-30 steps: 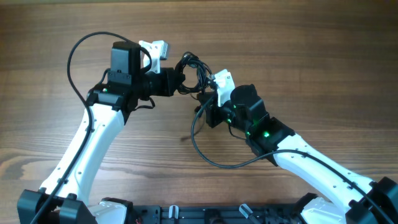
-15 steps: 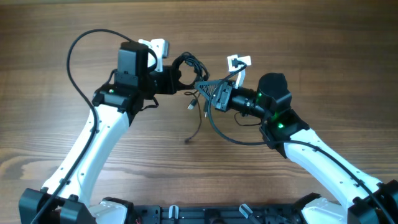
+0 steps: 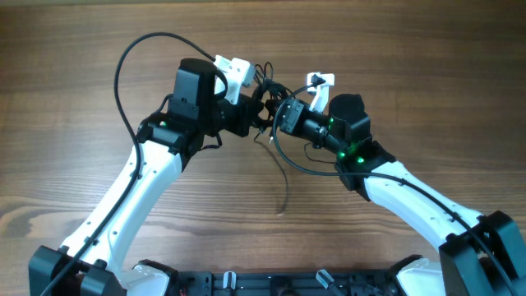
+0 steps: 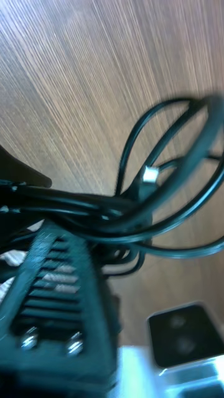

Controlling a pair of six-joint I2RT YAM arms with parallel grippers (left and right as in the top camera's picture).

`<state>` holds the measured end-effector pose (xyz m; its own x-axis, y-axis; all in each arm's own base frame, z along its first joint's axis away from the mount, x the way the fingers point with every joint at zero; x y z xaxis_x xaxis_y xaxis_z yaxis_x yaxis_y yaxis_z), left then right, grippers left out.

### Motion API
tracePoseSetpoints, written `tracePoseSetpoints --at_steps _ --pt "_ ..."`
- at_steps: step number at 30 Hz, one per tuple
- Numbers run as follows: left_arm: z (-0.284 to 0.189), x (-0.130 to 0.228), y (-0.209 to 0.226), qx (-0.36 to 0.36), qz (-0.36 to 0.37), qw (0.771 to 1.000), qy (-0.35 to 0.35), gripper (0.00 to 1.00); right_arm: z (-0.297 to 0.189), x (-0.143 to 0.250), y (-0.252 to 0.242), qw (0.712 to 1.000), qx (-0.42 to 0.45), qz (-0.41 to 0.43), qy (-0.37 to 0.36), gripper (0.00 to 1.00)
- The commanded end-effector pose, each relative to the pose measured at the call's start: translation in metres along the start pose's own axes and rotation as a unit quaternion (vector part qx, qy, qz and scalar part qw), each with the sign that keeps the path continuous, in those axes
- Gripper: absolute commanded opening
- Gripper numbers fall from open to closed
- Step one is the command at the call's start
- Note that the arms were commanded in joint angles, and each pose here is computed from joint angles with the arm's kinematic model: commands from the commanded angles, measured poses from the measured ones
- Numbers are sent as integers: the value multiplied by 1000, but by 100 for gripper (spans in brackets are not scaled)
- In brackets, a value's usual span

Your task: Untangle cables

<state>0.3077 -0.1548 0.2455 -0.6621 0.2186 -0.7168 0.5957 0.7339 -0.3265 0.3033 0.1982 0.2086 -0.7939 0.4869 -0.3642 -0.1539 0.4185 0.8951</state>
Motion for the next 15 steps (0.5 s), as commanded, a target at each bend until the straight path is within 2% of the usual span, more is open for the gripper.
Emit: tracePoseSetpoints --at_steps 1,7,13,15 --pt "0 2 -22 103 64 993 6 4 2 -12 -3 998 21 7 -53 5" --pt "-3 1 -35 184 67 981 -1 4 5 -13 -14 996 50 12 -67 5" --pt "-4 0 -35 186 67 980 -1 4 5 -15 -19 994 70 15 -84 6" --pt "-3 1 -33 180 66 981 0 4 5 -15 -14 996 48 12 -75 5"
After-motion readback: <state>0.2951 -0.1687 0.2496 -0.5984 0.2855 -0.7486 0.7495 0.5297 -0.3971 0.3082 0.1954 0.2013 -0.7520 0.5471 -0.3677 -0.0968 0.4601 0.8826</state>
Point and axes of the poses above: each gripper's point midway between its finger pads, its own z axis out along the fingers, its own y axis along the line the jaws close on, x = y × z, the point moved 9 cm from there along -z, back along the fingers, and after that the axes turned 5 degrees about z, right-handed, at the moved point
